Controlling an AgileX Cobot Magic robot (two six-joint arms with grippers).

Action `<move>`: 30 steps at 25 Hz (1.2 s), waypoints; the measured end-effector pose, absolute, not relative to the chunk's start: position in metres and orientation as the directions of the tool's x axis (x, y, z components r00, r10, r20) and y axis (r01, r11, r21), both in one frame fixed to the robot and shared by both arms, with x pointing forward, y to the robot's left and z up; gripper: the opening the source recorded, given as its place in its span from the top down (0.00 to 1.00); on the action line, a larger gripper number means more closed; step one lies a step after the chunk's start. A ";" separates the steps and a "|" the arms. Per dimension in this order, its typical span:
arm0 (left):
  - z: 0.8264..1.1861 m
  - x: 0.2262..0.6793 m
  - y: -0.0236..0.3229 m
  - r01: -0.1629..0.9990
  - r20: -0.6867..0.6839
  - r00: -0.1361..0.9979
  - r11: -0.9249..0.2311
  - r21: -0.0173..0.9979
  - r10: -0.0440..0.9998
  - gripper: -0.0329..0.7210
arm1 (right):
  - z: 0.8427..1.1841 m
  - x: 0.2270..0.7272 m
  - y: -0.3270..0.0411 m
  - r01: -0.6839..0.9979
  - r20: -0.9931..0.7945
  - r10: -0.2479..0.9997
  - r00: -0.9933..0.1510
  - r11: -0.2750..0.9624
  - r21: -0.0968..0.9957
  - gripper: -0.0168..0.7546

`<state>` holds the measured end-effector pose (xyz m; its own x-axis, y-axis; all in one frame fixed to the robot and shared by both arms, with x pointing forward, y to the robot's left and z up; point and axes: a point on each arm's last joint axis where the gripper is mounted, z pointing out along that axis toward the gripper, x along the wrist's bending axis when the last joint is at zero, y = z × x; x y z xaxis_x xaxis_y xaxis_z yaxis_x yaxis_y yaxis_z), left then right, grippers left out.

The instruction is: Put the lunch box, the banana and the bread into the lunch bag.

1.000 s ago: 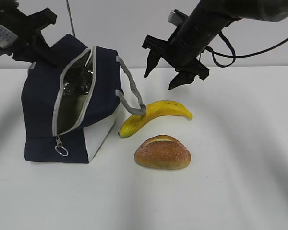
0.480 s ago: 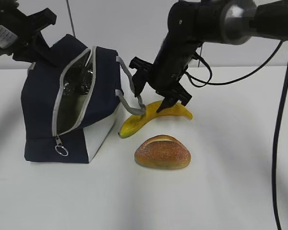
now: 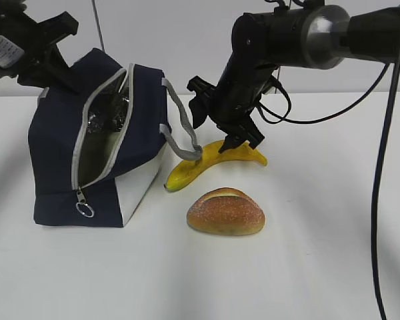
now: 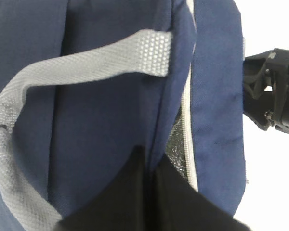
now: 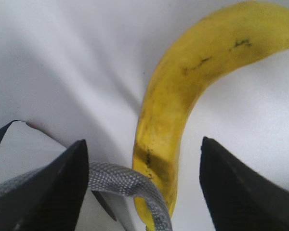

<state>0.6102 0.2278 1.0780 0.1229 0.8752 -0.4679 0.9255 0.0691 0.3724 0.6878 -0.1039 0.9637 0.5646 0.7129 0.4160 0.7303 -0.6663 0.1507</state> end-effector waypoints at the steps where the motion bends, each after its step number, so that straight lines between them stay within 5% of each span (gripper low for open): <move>1: 1.078 0.610 0.228 0.926 -0.468 0.123 0.069 0.372 0.875 0.96 | 0.963 0.688 -0.104 0.728 0.416 0.711 0.567 -0.669 0.150 0.29; 24: 1.078 0.610 0.228 0.927 -0.468 0.123 0.066 0.368 0.875 0.96 | 0.914 0.698 -0.101 0.629 0.400 0.606 0.687 -0.772 0.088 0.29; 30: 1.078 0.610 0.228 0.927 -0.468 0.123 0.066 0.368 0.875 0.96 | 0.905 0.700 -0.099 0.618 0.419 0.586 0.694 -0.783 0.072 0.42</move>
